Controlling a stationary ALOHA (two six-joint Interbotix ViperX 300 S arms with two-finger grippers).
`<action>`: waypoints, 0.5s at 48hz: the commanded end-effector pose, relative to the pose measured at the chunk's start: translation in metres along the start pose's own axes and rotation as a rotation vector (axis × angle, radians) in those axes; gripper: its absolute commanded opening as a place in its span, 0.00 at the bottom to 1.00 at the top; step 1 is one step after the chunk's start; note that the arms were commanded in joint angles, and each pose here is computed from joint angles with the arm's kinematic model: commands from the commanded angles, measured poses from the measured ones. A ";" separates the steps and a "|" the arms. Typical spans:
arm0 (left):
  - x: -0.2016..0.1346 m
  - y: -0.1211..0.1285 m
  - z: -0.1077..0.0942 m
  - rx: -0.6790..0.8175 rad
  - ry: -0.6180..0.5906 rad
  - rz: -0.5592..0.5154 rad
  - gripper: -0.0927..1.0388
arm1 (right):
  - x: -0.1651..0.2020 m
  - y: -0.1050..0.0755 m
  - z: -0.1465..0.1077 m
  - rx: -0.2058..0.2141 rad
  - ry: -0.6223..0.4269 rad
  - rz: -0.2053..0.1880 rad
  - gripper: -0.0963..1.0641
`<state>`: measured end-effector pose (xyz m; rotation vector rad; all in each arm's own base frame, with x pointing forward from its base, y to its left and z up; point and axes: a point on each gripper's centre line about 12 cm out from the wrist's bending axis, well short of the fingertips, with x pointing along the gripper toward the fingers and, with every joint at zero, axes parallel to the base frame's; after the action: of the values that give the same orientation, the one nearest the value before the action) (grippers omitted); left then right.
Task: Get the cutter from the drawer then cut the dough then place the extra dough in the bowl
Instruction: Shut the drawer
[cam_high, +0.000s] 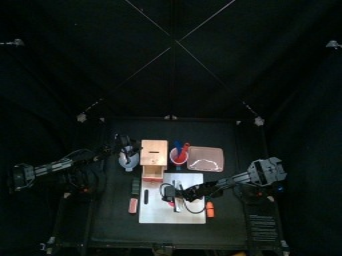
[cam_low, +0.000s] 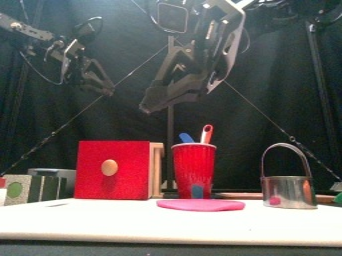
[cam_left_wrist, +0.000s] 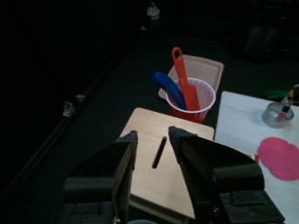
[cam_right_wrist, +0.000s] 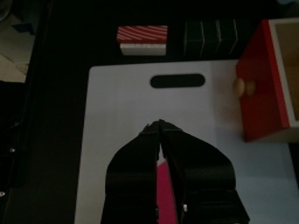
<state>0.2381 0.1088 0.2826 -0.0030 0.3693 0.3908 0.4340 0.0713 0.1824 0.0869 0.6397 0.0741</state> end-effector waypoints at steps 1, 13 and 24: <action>0.005 0.007 0.016 0.006 0.047 -0.002 0.68 | -0.001 -0.002 0.021 0.004 -0.060 0.011 0.44; 0.028 0.029 0.022 0.048 0.135 0.044 0.51 | 0.017 -0.009 0.020 0.007 -0.049 0.001 0.44; 0.075 0.054 0.022 0.090 0.318 0.034 0.51 | 0.029 -0.010 0.022 0.015 -0.053 0.007 0.40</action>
<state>0.2758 0.1730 0.2728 0.0180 0.6846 0.4081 0.4626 0.0636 0.1621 0.0922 0.6449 0.0666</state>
